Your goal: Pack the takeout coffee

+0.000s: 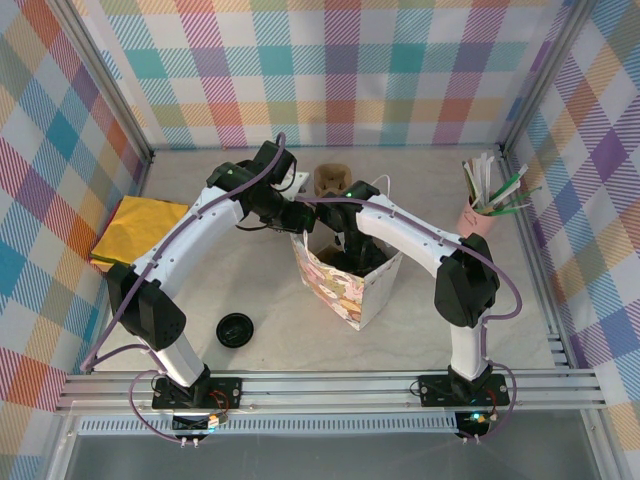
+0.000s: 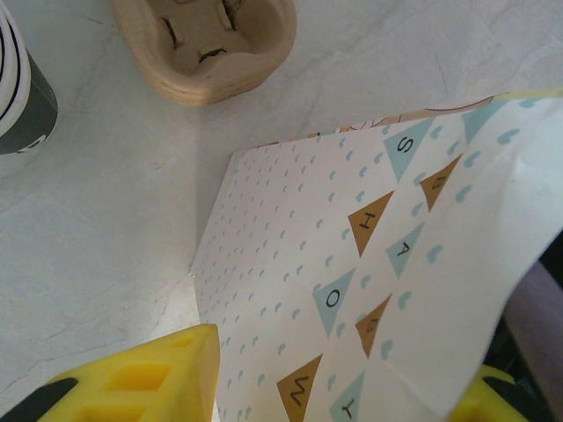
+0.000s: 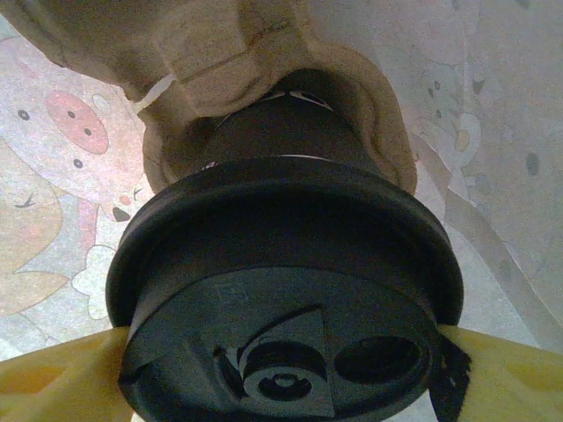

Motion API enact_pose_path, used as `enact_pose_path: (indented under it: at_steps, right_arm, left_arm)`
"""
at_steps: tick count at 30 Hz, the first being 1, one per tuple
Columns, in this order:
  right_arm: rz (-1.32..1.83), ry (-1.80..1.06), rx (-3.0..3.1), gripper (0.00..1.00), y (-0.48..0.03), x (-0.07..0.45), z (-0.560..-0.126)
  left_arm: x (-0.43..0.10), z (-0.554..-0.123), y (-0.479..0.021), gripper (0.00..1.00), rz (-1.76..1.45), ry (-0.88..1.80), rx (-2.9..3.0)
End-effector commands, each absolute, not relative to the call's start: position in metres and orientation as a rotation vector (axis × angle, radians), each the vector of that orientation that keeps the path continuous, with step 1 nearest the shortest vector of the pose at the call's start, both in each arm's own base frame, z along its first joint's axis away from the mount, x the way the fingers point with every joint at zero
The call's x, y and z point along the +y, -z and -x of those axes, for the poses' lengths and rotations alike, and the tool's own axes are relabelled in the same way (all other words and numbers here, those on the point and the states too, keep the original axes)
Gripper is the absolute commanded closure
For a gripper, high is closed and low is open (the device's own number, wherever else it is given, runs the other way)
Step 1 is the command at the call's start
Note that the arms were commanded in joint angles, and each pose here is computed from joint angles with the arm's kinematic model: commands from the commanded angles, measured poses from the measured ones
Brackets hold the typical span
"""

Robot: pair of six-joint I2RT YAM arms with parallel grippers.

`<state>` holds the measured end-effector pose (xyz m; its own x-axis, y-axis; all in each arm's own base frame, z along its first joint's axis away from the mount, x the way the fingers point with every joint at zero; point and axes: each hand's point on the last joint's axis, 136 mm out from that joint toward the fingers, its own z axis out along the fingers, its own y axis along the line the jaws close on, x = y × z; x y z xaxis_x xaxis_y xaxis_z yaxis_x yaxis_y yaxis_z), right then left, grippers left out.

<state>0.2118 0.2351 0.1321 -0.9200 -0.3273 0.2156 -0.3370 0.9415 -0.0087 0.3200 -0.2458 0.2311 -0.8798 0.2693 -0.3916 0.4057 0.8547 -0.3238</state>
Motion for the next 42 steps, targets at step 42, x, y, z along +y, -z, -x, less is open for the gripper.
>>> enact_pose_path:
  at_steps: [42]
  right_arm:
    - [-0.466, -0.037, -2.913, 0.14, -0.1526, 0.2332, -0.2088]
  left_arm:
    - [-0.2421, -0.3084, -0.2347, 0.6, -0.529, 0.568, 2.706]
